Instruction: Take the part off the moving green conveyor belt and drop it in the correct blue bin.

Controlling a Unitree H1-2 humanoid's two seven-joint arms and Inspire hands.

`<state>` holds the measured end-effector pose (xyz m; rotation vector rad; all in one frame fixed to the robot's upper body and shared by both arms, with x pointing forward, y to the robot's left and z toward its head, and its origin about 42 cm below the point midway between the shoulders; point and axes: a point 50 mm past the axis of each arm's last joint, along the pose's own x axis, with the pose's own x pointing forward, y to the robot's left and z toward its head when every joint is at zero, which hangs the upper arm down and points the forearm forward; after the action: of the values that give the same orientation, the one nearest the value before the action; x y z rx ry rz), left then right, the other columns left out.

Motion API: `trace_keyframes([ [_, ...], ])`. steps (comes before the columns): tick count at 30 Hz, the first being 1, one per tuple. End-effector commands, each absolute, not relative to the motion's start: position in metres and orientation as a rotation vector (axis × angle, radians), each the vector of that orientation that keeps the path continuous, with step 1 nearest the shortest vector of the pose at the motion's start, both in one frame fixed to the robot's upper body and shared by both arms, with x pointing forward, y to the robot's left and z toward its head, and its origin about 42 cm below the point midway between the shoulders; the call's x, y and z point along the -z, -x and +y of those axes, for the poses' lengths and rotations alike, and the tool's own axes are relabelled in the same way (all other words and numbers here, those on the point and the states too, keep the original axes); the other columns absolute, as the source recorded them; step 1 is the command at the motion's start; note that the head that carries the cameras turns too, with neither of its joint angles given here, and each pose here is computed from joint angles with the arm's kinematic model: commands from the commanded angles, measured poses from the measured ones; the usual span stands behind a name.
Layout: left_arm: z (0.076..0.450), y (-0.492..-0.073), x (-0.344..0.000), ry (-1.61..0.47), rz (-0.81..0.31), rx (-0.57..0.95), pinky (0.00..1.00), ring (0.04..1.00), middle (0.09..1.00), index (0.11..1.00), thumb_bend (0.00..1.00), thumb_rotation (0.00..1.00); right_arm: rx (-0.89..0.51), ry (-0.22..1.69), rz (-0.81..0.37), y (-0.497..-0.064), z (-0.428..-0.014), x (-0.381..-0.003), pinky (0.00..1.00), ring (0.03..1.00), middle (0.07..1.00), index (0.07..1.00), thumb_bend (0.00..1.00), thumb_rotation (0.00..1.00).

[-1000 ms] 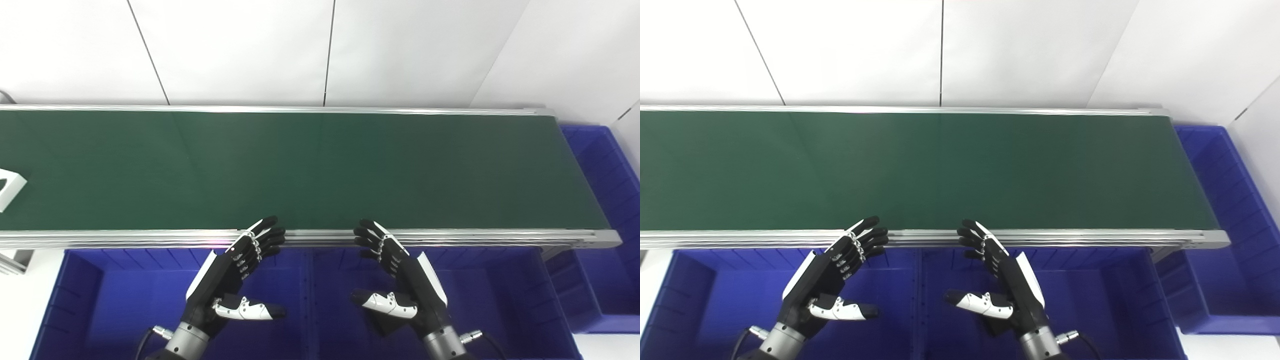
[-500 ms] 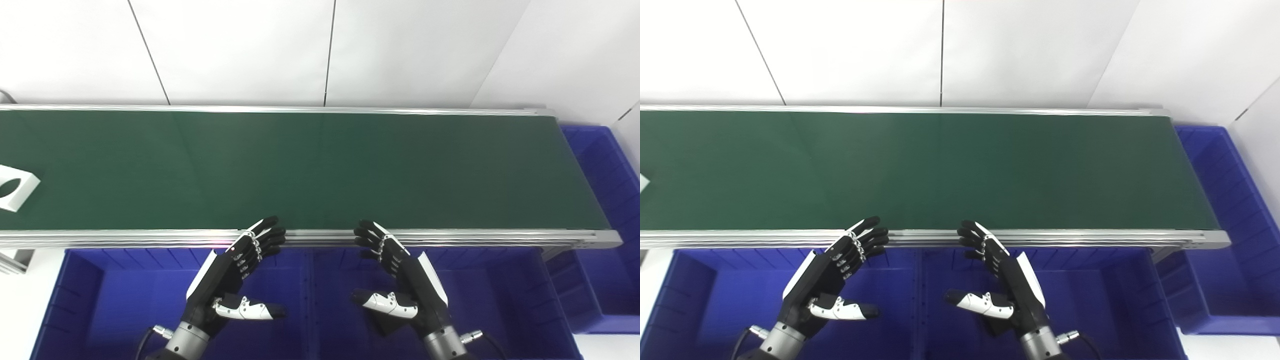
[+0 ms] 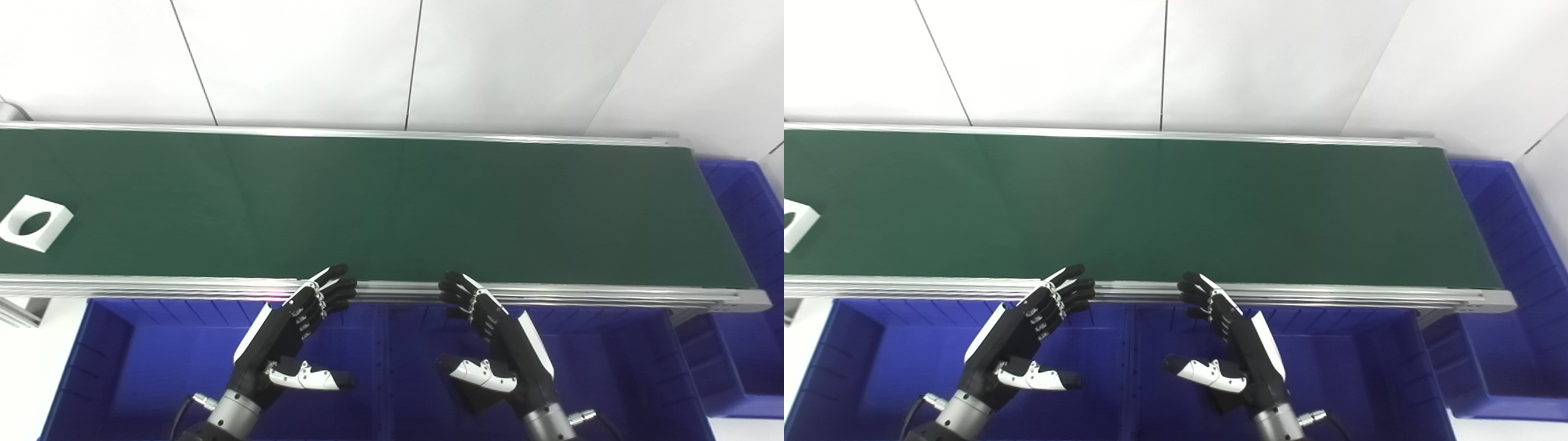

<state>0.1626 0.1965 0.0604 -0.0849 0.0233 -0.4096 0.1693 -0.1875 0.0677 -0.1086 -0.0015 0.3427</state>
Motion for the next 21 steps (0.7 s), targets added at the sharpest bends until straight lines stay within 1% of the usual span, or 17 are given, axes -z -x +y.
trace_keyframes([
  [1, 0.197, -0.168, -0.068, 0.071, -0.041, 0.410, 0.84, 0.835, 0.845, 0.882, 0.99, 0.15, -0.349, 0.099, -0.074, -0.174, -0.185, -0.076, 0.77, 0.829, 0.842, 0.872, 0.89, 0.45],
  [10, 0.193, -0.170, -0.062, 0.057, -0.050, 0.416, 0.83, 0.835, 0.848, 0.877, 0.98, 0.14, -0.356, 0.110, -0.082, -0.176, -0.187, -0.070, 0.77, 0.832, 0.846, 0.878, 0.87, 0.45],
  [16, 0.188, -0.171, -0.059, 0.049, -0.053, 0.422, 0.81, 0.831, 0.850, 0.872, 0.98, 0.15, -0.360, 0.099, -0.090, -0.179, -0.189, -0.065, 0.78, 0.838, 0.854, 0.889, 0.84, 0.44],
  [21, 0.185, -0.173, -0.058, 0.051, -0.053, 0.417, 0.80, 0.824, 0.845, 0.864, 1.00, 0.16, -0.363, 0.094, -0.091, -0.181, -0.191, -0.060, 0.79, 0.849, 0.862, 0.900, 0.84, 0.45],
])
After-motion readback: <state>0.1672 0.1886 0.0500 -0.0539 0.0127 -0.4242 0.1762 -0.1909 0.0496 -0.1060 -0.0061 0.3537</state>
